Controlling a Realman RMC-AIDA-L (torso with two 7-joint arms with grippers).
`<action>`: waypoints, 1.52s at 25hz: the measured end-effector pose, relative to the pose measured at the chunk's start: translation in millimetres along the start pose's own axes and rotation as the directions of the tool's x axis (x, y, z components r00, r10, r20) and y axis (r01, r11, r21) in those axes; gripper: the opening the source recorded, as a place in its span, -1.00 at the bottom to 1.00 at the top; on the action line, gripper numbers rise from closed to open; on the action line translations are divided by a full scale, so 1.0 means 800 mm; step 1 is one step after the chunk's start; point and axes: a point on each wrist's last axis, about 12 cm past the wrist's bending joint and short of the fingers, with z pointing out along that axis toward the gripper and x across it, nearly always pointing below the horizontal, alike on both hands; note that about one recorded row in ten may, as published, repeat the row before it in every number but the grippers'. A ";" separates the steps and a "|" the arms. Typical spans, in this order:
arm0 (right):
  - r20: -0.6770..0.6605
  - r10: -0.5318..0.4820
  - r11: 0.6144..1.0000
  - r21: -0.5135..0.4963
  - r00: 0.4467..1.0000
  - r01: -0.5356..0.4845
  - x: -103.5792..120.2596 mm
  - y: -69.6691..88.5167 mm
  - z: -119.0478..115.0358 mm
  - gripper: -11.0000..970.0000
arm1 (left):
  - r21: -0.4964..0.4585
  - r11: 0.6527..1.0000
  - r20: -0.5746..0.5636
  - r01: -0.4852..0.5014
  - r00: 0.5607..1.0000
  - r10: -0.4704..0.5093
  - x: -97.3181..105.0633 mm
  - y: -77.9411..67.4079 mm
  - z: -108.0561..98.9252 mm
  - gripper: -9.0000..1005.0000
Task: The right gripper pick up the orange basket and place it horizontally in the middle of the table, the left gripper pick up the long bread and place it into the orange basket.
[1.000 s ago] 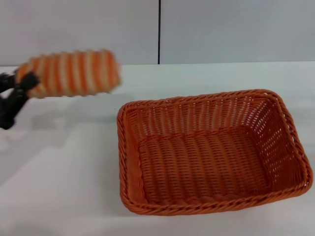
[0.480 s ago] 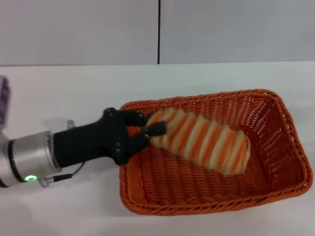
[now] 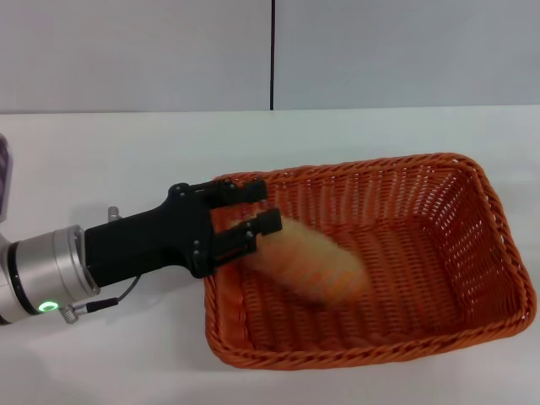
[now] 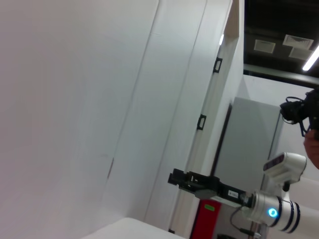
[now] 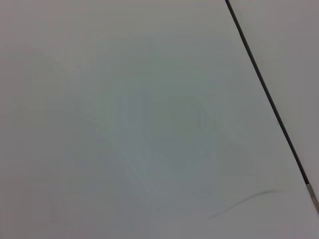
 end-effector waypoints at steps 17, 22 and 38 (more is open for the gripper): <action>0.161 0.060 0.996 0.050 0.985 -0.069 -0.002 0.006 0.006 -0.10 | -0.390 0.910 0.321 -0.143 0.905 0.280 -0.015 0.002 -0.039 0.60; 0.211 0.043 0.991 0.117 0.977 -0.069 0.005 0.003 -0.006 -0.10 | -0.635 0.754 0.317 -0.169 0.833 0.454 -0.003 -0.009 -0.068 0.68; 0.258 0.004 0.967 0.243 0.966 -0.069 0.023 0.002 -0.016 -0.10 | -0.831 0.556 0.318 -0.037 0.788 0.527 0.010 -0.020 -0.106 0.68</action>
